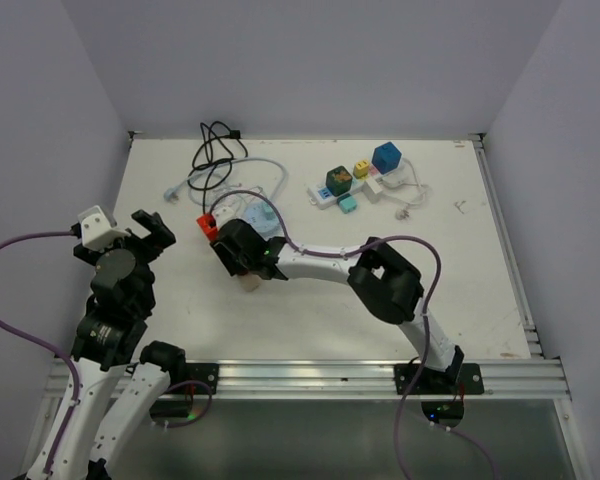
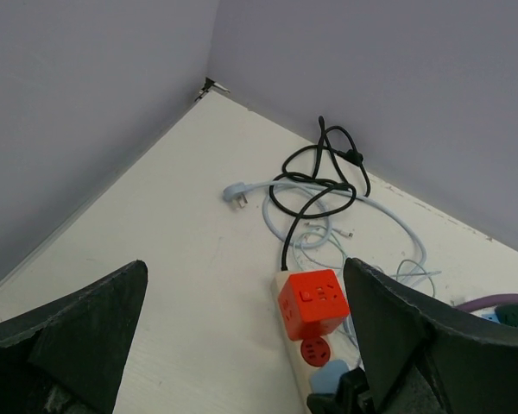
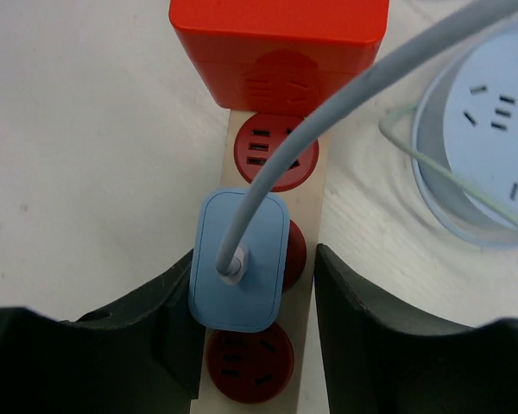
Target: Pull the plug off the socket
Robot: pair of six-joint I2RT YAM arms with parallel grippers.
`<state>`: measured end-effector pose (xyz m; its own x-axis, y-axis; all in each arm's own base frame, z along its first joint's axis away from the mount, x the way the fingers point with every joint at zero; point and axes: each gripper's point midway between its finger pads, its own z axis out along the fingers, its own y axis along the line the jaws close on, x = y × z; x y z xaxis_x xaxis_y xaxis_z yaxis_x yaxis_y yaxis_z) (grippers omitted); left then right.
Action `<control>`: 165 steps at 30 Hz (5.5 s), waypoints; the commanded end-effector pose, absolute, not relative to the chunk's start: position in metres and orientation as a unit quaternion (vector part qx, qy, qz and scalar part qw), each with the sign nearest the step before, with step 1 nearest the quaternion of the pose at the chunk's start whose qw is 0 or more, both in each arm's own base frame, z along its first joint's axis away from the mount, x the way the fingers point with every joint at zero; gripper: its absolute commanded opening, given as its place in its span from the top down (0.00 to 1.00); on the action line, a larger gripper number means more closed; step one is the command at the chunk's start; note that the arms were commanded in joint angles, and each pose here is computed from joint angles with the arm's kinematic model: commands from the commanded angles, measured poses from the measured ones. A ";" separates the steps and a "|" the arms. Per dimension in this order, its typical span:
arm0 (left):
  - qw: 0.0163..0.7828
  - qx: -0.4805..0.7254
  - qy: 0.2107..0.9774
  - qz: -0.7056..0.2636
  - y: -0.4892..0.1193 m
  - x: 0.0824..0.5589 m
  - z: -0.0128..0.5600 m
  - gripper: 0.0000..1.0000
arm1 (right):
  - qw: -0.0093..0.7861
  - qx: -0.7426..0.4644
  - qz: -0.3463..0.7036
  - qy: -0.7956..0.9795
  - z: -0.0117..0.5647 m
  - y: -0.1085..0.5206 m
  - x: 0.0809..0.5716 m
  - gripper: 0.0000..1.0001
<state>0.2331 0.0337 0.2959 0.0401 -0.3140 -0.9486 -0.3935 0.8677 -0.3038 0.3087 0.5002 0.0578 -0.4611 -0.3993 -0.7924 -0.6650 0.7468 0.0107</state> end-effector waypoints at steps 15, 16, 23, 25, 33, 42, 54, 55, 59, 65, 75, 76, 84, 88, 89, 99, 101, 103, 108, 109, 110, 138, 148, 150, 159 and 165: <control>0.641 -0.191 0.740 -0.067 -0.016 0.256 0.272 0.01 | 0.401 -0.343 0.225 0.819 0.120 0.382 0.219 1.00; 0.637 -0.185 0.744 -0.084 -0.023 0.258 0.268 0.01 | 0.404 -0.342 0.231 0.817 0.120 0.378 0.216 1.00; 0.610 -0.103 0.755 -0.218 -0.082 0.259 0.236 0.03 | 0.379 -0.347 0.203 0.833 0.081 0.331 0.193 0.93; 0.610 -0.076 0.750 -0.242 -0.094 0.259 0.237 0.02 | 0.375 -0.350 0.208 0.833 0.080 0.328 0.189 0.75; 0.596 -0.024 0.758 -0.266 -0.113 0.259 0.222 0.06 | 0.410 -0.334 0.207 0.823 0.113 0.309 0.189 0.08; 0.580 0.016 0.758 -0.298 -0.137 0.267 0.206 0.14 | 0.407 -0.311 0.211 0.833 0.115 0.302 0.186 0.13; 0.572 0.065 0.759 -0.304 -0.178 0.272 0.192 0.28 | 0.361 -0.295 0.229 0.855 0.079 0.317 0.179 0.41; 0.571 0.074 0.759 -0.305 -0.183 0.271 0.191 0.30 | 0.359 -0.292 0.226 0.857 0.077 0.315 0.179 0.47; 0.552 0.084 0.767 -0.316 -0.200 0.267 0.173 0.34 | 0.358 -0.274 0.223 0.864 0.073 0.308 0.177 0.80; 0.541 0.097 0.769 -0.327 -0.213 0.266 0.160 0.37 | 0.354 -0.259 0.262 0.859 0.069 0.308 0.165 1.00; 0.544 0.139 0.757 -0.333 -0.235 0.258 0.156 0.53 | 0.352 -0.274 0.238 0.862 0.062 0.303 0.168 1.00; 0.545 0.141 0.757 -0.332 -0.236 0.258 0.156 0.54 | 0.353 -0.276 0.237 0.862 0.062 0.305 0.169 1.00; 0.517 0.149 0.789 -0.298 -0.244 0.264 0.128 0.81 | 0.369 -0.285 0.202 0.862 0.060 0.298 0.174 1.00; 0.499 0.146 0.802 -0.293 -0.246 0.265 0.111 0.85 | 0.381 -0.294 0.177 0.858 0.064 0.299 0.173 1.00; 0.497 0.147 0.803 -0.293 -0.247 0.265 0.110 0.86 | 0.385 -0.300 0.165 0.857 0.064 0.298 0.174 1.00; 0.473 0.134 0.835 -0.246 -0.236 0.268 0.083 0.91 | 0.424 -0.314 0.075 0.846 0.070 0.303 0.170 1.00; 0.469 0.133 0.839 -0.243 -0.234 0.266 0.080 0.91 | 0.421 -0.301 0.098 0.850 0.072 0.303 0.166 1.00; 0.465 0.128 0.842 -0.242 -0.232 0.264 0.076 0.91 | 0.414 -0.285 0.123 0.855 0.071 0.302 0.166 1.00; 0.457 0.120 0.846 -0.248 -0.227 0.254 0.064 0.92 | 0.373 -0.233 0.247 0.863 0.078 0.310 0.166 1.00; 0.455 0.120 0.847 -0.248 -0.226 0.253 0.061 0.92 | 0.367 -0.229 0.256 0.864 0.075 0.308 0.165 1.00; 0.455 0.119 0.847 -0.249 -0.226 0.252 0.060 0.92 | 0.362 -0.227 0.267 0.863 0.076 0.309 0.164 1.00; 0.424 0.100 0.876 -0.207 -0.216 0.247 0.029 0.96 | 0.373 -0.217 0.244 0.868 0.094 0.313 0.163 1.00; 0.424 0.101 0.877 -0.200 -0.215 0.248 0.028 0.98 | 0.419 -0.278 0.052 0.863 0.085 0.308 0.168 1.00; 0.421 0.098 0.880 -0.195 -0.213 0.247 0.024 0.98 | 0.430 -0.269 0.028 0.862 0.090 0.304 0.171 1.00; 0.416 0.067 0.885 -0.198 -0.205 0.240 0.016 0.99 | 0.380 -0.180 0.259 0.869 0.106 0.311 0.171 1.00; 0.414 0.059 0.891 -0.180 -0.200 0.239 0.009 1.00 | 0.345 -0.193 0.325 0.859 0.115 0.324 0.160 1.00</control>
<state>0.2712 -0.2514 0.0981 -0.4773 -0.2257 -0.8492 0.3967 0.8070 -0.4375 0.1633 0.2957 0.0790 -0.6818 -0.2090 -0.7010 -0.5331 0.7982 0.2806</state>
